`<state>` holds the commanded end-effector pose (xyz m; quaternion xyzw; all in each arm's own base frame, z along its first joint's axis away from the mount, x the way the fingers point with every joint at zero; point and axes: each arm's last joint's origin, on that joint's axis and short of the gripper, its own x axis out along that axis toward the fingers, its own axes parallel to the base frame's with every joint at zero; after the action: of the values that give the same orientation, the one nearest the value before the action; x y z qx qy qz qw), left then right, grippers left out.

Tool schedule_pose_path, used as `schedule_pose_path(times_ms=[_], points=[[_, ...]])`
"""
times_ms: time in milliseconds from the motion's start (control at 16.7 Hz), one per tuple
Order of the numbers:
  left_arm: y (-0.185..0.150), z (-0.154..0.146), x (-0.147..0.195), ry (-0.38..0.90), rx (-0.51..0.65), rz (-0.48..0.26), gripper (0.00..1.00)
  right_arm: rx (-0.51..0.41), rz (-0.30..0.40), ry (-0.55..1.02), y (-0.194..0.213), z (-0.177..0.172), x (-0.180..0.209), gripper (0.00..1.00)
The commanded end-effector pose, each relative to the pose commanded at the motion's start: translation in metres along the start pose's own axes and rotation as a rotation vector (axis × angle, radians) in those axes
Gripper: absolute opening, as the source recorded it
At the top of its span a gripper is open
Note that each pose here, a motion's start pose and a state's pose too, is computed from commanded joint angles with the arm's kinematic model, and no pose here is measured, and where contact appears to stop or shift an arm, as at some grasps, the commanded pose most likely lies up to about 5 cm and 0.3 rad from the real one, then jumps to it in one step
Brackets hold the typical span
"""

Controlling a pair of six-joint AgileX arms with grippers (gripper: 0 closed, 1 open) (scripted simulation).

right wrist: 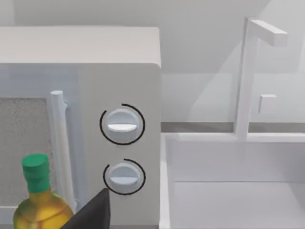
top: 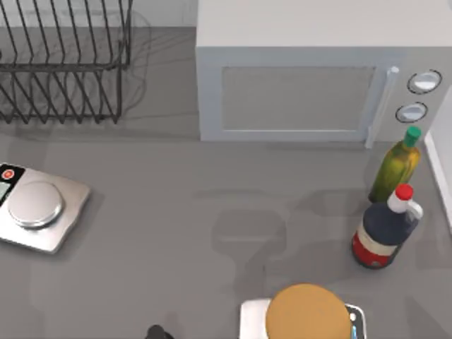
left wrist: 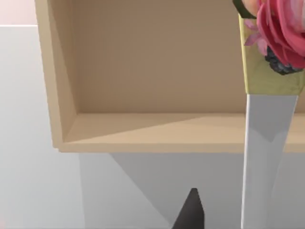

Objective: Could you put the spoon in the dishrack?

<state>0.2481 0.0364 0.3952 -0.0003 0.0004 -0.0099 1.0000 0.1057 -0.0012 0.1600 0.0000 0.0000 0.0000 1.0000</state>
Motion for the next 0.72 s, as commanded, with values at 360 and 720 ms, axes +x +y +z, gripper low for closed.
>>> schedule_pose_path(times_ms=[360,720], points=[[0.003,-0.089,0.097,-0.001,0.005,0.001,0.0,0.0,0.0,0.0,0.0,0.0,0.0,1.0],[-0.007,-0.169,0.132,-0.004,0.002,-0.001,0.0,0.0,0.0,0.0,0.0,0.0,0.0,1.0]])
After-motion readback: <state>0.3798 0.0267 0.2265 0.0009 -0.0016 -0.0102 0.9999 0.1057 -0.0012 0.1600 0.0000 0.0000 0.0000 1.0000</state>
